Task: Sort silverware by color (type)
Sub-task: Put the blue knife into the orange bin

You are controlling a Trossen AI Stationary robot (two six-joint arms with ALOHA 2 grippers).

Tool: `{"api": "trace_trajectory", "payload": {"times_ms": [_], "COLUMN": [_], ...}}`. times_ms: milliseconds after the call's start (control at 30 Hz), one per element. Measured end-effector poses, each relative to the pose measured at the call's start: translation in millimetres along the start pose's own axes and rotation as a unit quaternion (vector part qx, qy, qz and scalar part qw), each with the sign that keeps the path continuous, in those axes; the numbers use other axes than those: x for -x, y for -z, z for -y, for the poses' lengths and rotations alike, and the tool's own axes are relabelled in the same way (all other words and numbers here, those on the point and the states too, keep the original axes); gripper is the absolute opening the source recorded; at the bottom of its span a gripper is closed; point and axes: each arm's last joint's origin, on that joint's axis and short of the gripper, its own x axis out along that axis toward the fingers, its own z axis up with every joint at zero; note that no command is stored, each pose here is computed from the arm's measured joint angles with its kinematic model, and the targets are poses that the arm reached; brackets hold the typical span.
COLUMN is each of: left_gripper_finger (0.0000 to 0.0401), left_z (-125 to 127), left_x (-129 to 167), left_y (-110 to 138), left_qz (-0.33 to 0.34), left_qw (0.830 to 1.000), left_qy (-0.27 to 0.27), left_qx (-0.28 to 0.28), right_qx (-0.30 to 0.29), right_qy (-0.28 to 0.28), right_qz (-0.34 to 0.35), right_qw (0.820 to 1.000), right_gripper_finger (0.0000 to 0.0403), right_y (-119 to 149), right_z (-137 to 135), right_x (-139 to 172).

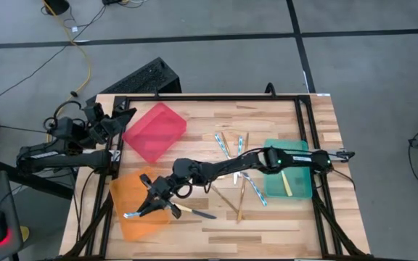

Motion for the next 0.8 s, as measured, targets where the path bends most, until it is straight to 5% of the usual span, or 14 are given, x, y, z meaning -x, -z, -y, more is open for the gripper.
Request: {"api": "trace_trajectory", "payload": {"times_ms": [800], "left_gripper_finger": [0.0247], "left_z": [-0.5], "left_x": [0.1], "left_y": [-0.8], "left_qz": [0.011], "left_qw": [1.0], "left_qy": [-0.011], "left_qx": [0.002], "right_qx": [0.031], "right_qy": [-0.024], "right_qz": [-0.01], "right_qw": [0.999], "right_gripper_finger": [0.0034], "right_y": [-5.7], "right_z": [31.8], "right_x": [26.6]}}
